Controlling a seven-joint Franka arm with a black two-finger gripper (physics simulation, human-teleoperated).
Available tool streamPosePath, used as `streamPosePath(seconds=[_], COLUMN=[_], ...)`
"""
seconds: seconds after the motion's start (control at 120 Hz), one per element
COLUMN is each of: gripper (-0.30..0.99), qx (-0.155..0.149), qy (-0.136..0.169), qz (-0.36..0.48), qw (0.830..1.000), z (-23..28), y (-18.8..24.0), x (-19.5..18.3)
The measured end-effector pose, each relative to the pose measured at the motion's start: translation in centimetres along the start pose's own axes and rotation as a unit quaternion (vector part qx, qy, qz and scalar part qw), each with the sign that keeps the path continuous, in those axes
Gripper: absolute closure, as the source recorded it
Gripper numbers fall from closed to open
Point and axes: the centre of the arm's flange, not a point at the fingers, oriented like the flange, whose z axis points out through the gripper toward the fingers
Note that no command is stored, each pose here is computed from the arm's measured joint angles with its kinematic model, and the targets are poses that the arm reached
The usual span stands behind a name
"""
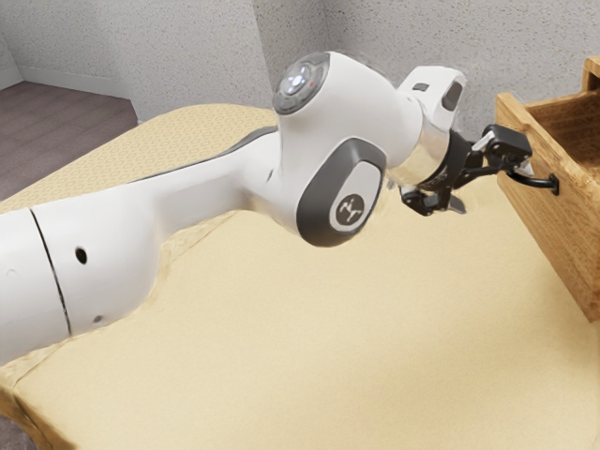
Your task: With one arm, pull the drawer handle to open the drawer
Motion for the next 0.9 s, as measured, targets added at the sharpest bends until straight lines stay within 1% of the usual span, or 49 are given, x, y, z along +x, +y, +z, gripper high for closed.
streamPosePath(seconds=[0.033, 0.092, 0.142, 0.167, 0.217, 0.258, 0.308, 0.383, 0.442, 0.475, 0.5, 0.55, 0.583, 0.633, 0.7, 0.75, 0.825, 0.9], gripper=[0.0, 0.01, 0.01, 0.01, 0.01, 0.01, 0.01, 0.0, 0.0, 0.0, 0.0, 0.0, 0.0, 0.0, 0.0, 0.0, 0.0, 0.0], qx=[0.013, 0.034, 0.043, 0.041, 0.028, 0.009, -0.004, -0.007, 0.004, 0.023, 0.046, 0.103, 0.146, 0.202, 0.264, 0.299, 0.331, 0.346], qy=[-0.004, 0.0, 0.008, 0.014, 0.028, 0.049, 0.077, 0.101, 0.1, 0.094, 0.088, 0.073, 0.065, 0.066, 0.093, 0.124, 0.171, 0.207], qz=[-0.012, -0.032, -0.042, -0.043, -0.031, -0.007, 0.019, 0.046, 0.053, 0.049, 0.039, 0.007, -0.015, -0.043, -0.075, -0.097, -0.139, -0.184], qw=[1.0, 0.999, 0.998, 0.998, 0.999, 0.999, 0.997, 0.994, 0.994, 0.994, 0.994, 0.992, 0.987, 0.976, 0.957, 0.941, 0.918, 0.896], z=[-1.5, -5.4, -9.3, -11.7, -16.7, -21.3, -25.6, -30.7, -34.4, -35.7, -35.7, -34.0, -31.8, -29.0, -26.5, -25.4, -25.3, -25.8], y=[-1.6, -4.6, -5.7, -5.5, -3.7, -0.6, 2.1, 4.2, 4.6, 4.4, 3.9, 2.7, 2.1, 1.5, 0.4, -0.5, -1.8, -3.1], x=[-0.6, -0.9, -0.8, -0.7, -1.1, -1.3, -1.4, -2.9, -4.8, -5.7, -6.0, -6.2, -6.5, -7.0, -6.9, -6.4, -5.1, -3.8])
